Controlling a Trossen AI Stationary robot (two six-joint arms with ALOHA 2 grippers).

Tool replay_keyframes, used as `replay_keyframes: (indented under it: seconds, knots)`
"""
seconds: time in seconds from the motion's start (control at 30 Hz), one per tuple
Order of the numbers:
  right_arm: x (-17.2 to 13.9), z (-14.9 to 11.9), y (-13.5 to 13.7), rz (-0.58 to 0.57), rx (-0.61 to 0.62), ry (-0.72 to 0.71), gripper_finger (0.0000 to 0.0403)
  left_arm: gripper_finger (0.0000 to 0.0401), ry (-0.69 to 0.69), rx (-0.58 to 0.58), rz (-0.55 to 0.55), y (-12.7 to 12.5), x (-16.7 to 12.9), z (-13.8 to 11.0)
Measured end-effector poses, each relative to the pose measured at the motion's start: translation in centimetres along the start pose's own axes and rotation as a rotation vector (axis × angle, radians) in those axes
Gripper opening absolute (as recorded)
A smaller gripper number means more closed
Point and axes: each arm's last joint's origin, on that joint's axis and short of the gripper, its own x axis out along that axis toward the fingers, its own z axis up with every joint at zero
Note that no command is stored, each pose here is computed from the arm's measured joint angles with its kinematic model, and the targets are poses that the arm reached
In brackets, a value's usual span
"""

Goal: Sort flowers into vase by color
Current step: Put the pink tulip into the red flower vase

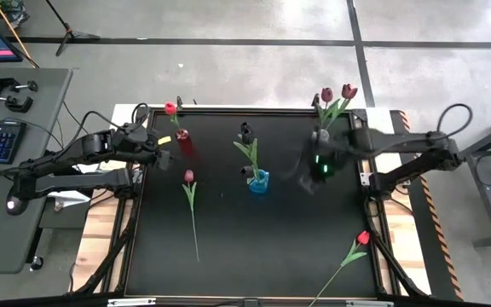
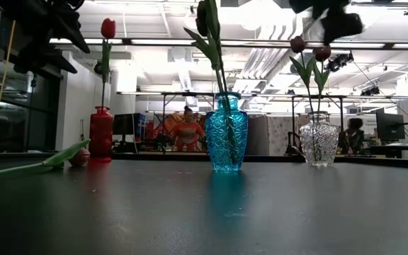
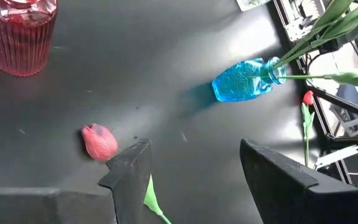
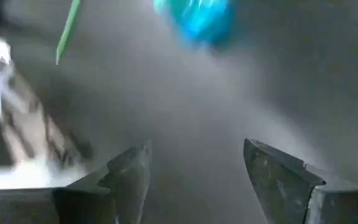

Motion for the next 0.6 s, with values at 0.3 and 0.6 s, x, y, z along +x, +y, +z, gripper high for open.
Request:
replay_keyframes:
  seconds: [0.3,0.6]
  knots:
    - [5.8,-8.6,6.9,-0.113,0.282,0.34,0.0245,0.0232,0.003,0.017,-0.001,0.0,0.1,0.0]
    - [12.8,-16.9,10.8,-0.35,0.669,0.461,0.0245,0.0232,0.054,0.179,-0.054,-0.2,0.0,-0.1]
